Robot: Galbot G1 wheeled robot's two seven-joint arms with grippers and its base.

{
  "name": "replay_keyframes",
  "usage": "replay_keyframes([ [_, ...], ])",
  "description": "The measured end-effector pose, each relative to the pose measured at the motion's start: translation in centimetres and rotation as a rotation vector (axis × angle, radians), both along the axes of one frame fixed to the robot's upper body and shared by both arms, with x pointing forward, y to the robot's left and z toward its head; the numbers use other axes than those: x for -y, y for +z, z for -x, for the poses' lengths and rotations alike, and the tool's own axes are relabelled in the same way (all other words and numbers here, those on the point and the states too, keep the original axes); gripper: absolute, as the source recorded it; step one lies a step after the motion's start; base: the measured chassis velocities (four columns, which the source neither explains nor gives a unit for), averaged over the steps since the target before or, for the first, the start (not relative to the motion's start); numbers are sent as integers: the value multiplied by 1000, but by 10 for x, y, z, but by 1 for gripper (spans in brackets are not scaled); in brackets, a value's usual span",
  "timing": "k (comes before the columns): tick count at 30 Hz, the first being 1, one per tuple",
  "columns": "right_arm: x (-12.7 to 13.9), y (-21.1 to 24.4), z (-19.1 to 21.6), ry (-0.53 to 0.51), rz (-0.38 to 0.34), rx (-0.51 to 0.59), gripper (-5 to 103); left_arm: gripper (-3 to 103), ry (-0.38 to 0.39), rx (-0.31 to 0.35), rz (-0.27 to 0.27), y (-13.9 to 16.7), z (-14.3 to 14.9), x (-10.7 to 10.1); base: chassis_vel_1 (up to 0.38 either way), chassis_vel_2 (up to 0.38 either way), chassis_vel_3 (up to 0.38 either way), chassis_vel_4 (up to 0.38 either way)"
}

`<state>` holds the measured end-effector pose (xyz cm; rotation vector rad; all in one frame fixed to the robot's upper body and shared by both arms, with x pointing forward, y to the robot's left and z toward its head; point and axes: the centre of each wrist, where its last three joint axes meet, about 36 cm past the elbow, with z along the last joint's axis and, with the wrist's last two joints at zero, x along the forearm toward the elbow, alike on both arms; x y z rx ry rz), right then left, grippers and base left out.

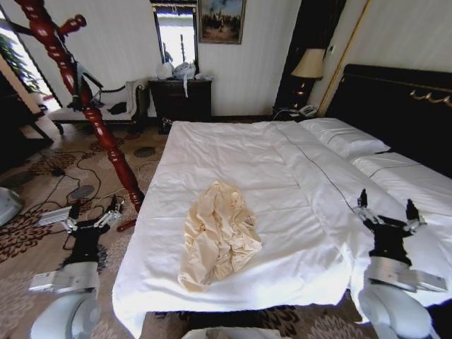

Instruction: Pick up the clothes from the bed and hang them on the clothes hanger.

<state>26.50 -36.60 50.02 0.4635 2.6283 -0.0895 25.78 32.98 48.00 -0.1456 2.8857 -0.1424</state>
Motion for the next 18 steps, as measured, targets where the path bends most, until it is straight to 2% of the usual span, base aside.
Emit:
replay_keyframes([
  [5,0,0,0,13,-3,-2,100,100,-52,7,14,6,-2,1,0,0,0,0],
  [7,-3,-7,-3,77,-32,-27,100,100,-75,18,23,17,-2,4,0,0,0,0],
  [10,-14,-33,-8,266,-123,-106,100,100,-100,41,15,34,0,8,0,0,0,0],
  [14,-16,-39,-9,307,-143,-119,100,100,-102,42,12,38,1,9,0,0,0,0],
  [18,-16,-39,-9,309,-145,-120,100,100,-71,15,3,29,1,7,0,0,0,0],
])
